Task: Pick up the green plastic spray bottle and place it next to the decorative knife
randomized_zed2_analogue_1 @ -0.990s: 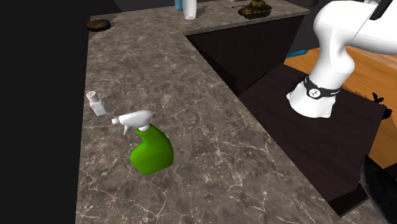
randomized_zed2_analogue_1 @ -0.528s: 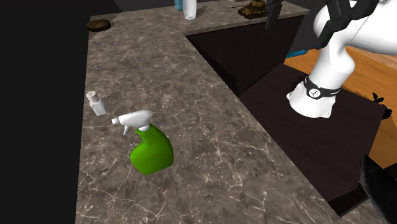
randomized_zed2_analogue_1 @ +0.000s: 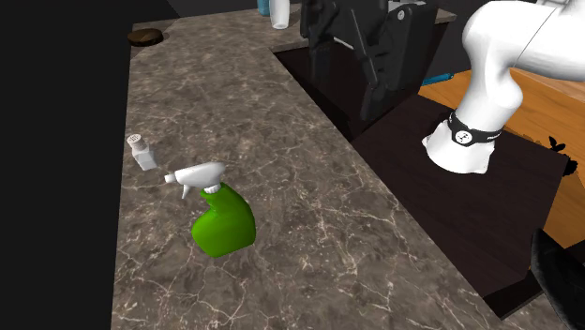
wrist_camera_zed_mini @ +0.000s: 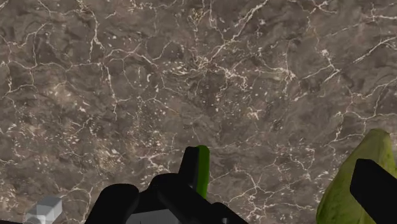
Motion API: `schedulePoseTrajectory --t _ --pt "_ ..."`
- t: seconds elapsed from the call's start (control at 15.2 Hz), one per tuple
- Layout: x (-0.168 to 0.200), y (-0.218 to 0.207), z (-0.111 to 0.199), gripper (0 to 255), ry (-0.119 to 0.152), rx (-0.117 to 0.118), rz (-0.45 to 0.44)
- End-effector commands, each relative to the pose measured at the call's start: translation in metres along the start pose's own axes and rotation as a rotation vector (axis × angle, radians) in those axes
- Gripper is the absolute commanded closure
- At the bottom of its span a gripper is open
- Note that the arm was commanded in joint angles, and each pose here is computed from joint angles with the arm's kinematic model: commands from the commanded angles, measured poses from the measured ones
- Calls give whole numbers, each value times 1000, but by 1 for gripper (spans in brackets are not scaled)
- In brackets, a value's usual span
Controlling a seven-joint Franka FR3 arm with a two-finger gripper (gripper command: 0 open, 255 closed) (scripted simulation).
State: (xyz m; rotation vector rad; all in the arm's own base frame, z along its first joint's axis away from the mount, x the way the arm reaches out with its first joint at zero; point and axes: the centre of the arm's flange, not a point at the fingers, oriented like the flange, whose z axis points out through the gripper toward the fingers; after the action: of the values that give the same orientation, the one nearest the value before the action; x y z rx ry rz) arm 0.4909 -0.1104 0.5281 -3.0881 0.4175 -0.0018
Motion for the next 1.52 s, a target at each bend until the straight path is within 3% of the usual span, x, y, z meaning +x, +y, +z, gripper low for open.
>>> schedulePoseTrajectory --t 0.0,0.79,1.45 --pt "23 4 8 0 -3 -3 15" --pt "169 47 61 0 -22 -17 104" --pt "174 50 103 0 -23 -18 108"
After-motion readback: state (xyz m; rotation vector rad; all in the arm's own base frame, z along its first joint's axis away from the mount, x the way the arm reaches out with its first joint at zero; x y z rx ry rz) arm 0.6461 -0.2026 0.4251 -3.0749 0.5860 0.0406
